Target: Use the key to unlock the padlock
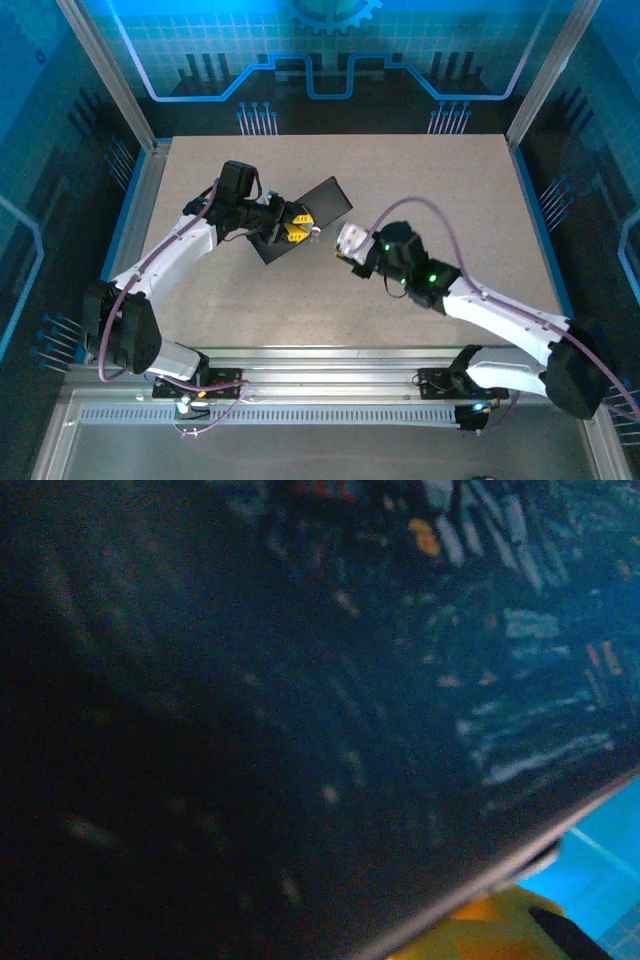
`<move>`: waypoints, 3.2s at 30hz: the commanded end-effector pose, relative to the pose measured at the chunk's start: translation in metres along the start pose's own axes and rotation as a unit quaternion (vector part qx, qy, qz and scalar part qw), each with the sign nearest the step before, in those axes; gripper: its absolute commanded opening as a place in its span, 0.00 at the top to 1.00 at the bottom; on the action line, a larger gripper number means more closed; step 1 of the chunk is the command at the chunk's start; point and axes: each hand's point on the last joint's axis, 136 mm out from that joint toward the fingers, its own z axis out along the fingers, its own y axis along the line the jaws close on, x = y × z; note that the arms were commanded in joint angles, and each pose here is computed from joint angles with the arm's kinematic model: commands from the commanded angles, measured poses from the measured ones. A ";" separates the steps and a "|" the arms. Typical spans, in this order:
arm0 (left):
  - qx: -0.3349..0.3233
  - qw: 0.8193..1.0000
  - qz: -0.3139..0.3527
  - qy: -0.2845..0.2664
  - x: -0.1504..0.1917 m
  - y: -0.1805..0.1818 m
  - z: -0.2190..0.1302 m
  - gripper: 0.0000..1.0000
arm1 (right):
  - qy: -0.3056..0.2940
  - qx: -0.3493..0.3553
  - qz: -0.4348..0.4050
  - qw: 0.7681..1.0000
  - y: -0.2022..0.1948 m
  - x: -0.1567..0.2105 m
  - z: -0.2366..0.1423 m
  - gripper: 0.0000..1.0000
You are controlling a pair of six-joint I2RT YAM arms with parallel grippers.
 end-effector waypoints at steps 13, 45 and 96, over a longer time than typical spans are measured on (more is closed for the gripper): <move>0.051 0.997 0.059 0.025 0.018 -0.035 -0.014 1.00 | -0.038 0.158 -0.290 0.943 -0.020 -0.047 0.013 0.72; 0.061 0.996 0.057 0.032 0.018 -0.042 -0.015 1.00 | -0.008 0.112 -0.267 0.957 -0.038 -0.034 0.022 0.71; 0.058 0.996 0.052 0.031 0.022 -0.040 -0.014 1.00 | -0.077 0.089 -0.240 0.964 -0.009 -0.084 0.038 0.70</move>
